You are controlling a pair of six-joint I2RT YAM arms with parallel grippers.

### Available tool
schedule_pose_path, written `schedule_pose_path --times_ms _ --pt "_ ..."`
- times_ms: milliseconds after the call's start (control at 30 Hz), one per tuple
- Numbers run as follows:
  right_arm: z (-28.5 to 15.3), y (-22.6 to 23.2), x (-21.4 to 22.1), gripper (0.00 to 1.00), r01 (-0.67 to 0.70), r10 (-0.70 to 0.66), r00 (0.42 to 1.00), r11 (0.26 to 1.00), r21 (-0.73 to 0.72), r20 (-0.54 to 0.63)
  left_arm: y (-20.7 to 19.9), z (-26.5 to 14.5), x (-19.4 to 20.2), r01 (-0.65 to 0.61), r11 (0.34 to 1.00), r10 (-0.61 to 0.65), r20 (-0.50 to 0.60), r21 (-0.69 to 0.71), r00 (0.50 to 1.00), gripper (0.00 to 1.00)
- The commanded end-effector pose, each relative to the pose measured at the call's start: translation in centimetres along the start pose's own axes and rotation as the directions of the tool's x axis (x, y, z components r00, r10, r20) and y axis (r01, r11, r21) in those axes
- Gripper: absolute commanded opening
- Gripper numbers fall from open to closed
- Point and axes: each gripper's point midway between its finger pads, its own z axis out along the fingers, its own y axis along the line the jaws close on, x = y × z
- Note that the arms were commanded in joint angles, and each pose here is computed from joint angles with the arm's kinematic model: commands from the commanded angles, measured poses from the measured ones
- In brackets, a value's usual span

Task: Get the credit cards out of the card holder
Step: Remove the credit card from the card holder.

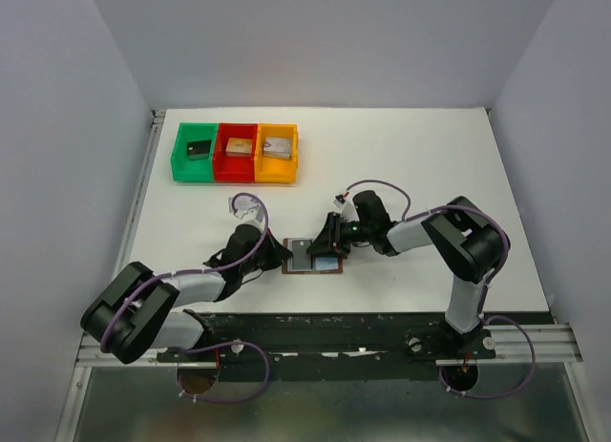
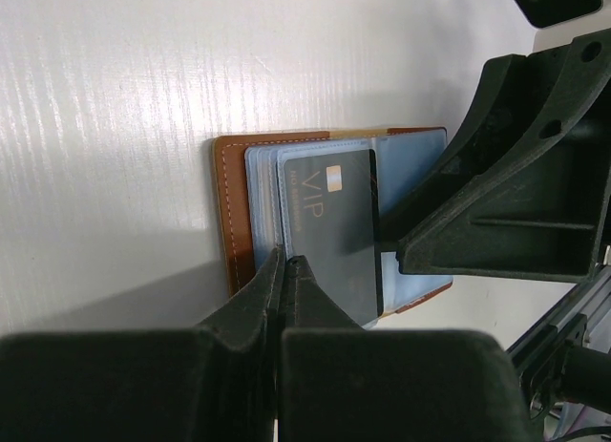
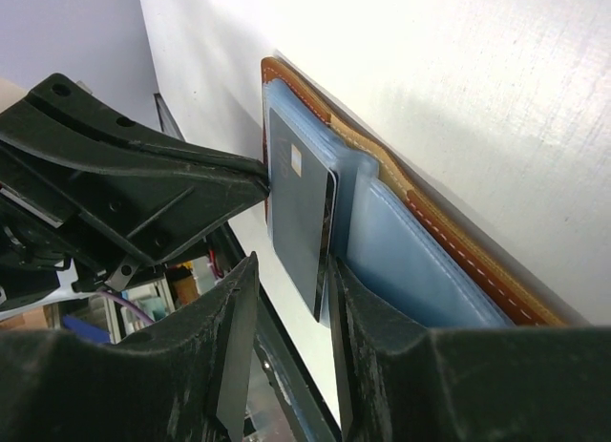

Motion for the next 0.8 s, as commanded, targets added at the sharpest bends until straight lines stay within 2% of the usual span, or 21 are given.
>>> schedule_pose_path --times_ms 0,267,467,567,667,767 --pt "0.5 -0.3 0.1 0.43 0.005 -0.005 1.0 1.0 -0.003 -0.015 3.8 -0.6 3.9 -0.024 0.991 0.006 -0.143 -0.129 0.99 0.0" --pt "0.7 1.7 -0.4 0.43 0.003 -0.001 1.0 0.993 -0.12 0.012 3.6 -0.4 3.9 -0.028 0.992 0.009 -0.149 -0.121 0.989 0.0" --pt "0.8 1.9 -0.6 0.42 -0.001 0.002 1.0 0.991 -0.133 0.007 3.4 -0.4 4.0 -0.033 0.993 0.016 -0.155 -0.109 0.988 0.0" --pt "0.9 1.6 -0.5 0.32 -0.004 0.004 1.0 0.994 -0.111 0.002 3.4 -0.3 4.0 -0.034 0.993 0.017 -0.155 -0.109 0.988 0.0" --pt "0.8 1.2 -0.4 0.17 -0.007 0.007 1.0 0.996 -0.091 0.003 3.5 -0.4 3.9 -0.034 0.993 0.016 -0.15 -0.117 0.989 0.0" --pt "0.7 0.9 -0.3 0.1 -0.005 0.005 1.0 0.997 -0.071 0.005 3.7 -0.6 3.9 -0.033 0.992 0.015 -0.144 -0.124 0.989 0.0"
